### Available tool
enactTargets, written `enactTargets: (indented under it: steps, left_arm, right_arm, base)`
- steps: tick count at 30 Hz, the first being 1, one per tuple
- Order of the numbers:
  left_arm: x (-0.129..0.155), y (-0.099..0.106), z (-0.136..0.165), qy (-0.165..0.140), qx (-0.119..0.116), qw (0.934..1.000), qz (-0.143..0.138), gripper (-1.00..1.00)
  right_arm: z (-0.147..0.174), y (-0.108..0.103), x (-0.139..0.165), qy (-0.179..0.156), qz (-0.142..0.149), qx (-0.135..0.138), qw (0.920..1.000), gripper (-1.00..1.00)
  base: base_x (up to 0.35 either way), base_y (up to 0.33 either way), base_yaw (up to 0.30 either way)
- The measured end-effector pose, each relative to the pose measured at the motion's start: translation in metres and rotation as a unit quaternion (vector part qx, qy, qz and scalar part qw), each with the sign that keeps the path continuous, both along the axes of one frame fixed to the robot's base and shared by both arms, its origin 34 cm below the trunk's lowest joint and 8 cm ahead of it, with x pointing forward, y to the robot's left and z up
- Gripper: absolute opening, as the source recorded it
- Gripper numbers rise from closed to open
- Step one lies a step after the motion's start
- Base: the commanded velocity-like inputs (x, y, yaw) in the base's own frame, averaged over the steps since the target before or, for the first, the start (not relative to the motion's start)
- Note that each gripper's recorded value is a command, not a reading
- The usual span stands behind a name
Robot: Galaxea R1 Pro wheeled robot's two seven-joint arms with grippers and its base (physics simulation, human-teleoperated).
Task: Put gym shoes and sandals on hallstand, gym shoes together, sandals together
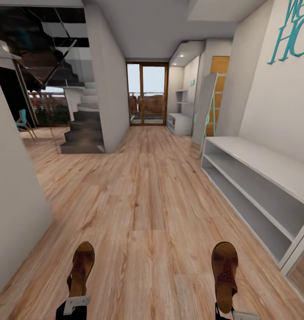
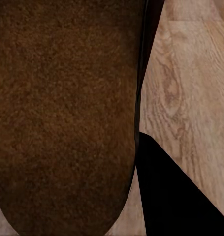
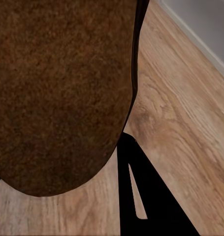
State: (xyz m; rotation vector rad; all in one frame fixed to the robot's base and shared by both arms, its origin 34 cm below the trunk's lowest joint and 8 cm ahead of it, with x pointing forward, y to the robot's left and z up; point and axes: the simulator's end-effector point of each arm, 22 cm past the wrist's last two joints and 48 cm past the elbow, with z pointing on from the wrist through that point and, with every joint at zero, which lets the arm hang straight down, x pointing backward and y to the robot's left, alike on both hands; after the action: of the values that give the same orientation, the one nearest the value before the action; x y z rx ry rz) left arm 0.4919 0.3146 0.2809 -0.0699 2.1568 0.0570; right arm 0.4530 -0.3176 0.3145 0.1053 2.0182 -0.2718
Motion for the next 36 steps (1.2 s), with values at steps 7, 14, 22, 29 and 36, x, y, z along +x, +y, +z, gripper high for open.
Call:
enactTargets:
  steps: [7,14,22,29,36]
  left_arm:
    - [0.0000,-0.0002,0.0000,0.000,0.000,1.0000,0.000,-1.00]
    - [0.0000,0.0001,0.0000,0.000,0.000,1.0000,0.000,-1.00]
    - [0.0000,-0.0001,0.0000,0.000,0.000,1.0000,0.000,-1.00]
    - [0.0000,-0.0001,0.0000,0.000,0.000,1.0000,0.000,-1.00]
    - [0.0000,-0.0001,0.0000,0.000,0.000,1.0000,0.000,-1.00]
  right_arm:
    - [-0.0002,0.0000,-0.0003,0.000,0.000,0.000,1.0000,-1.00]
    - [-0.0001,0.0000,-0.0002,0.000,0.000,0.000,1.0000,-1.00]
    - [-0.0002,0.0000,-0.0003,0.000,0.000,0.000,1.0000,-1.00]
    - [-0.0001,0.0000,-0.0002,0.000,0.000,0.000,1.0000,-1.00]
    - [-0.0001,0.0000,-0.0001,0.000,0.000,0.000,1.0000,-1.00]
  base:
    - [0.340,0.000,0.000]
    - [0.340,0.000,0.000]
    - [0.340,0.000,0.000]
    - [0.340,0.000,0.000]
    - [0.340,0.000,0.000]
